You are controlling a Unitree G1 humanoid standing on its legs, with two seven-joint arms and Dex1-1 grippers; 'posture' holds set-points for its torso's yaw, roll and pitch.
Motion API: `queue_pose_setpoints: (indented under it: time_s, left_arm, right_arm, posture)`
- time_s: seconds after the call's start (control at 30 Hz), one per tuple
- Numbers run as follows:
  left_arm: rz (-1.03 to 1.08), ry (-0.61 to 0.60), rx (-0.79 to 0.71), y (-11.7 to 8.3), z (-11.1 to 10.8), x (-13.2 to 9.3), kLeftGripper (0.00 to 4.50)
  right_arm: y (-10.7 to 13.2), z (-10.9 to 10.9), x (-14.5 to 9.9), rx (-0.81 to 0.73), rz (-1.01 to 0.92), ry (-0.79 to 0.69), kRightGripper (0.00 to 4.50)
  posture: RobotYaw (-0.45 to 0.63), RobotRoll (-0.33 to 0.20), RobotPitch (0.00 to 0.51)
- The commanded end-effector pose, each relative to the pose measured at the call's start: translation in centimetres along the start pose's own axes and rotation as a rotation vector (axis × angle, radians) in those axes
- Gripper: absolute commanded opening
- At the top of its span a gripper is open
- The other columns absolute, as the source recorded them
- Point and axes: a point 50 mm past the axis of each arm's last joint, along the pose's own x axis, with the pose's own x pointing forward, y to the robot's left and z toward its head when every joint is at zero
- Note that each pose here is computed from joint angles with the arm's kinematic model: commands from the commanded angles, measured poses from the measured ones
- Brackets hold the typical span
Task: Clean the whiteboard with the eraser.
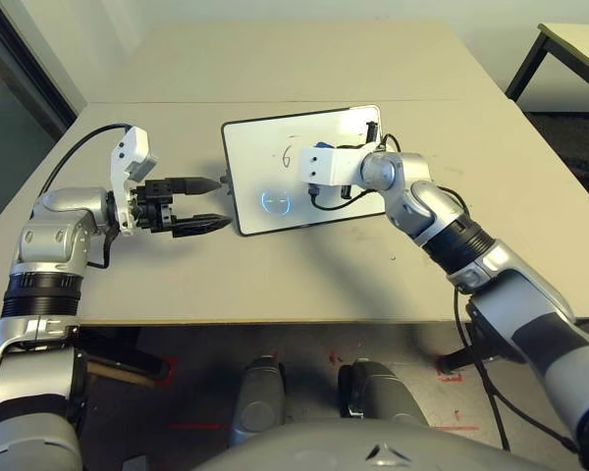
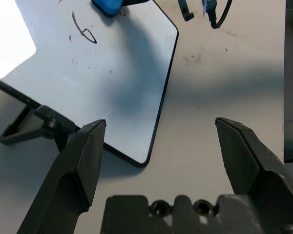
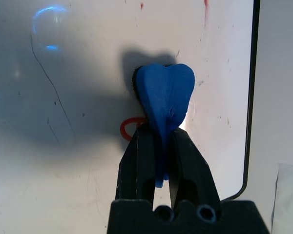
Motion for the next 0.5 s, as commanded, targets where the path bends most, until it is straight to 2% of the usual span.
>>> queue_pose_setpoints:
  time_s: [0.03,0.5]
  left_arm:
    - [0.001,0.007,0.015,-0.1,0.3,-0.1,4.50]
    - [-0.012,0.008,0.021,0.0,0.5,0.2,4.50]
  right_arm:
    - [1.6,-1.5,0.2,-0.005,0.061,0.045,0.17]
    - [2.5,-5.9,-1.5,0.021,0.097,0.158,0.16]
  posture:
    - [0.32,0.000,0.041]
    - [0.31,0.000,0.041]
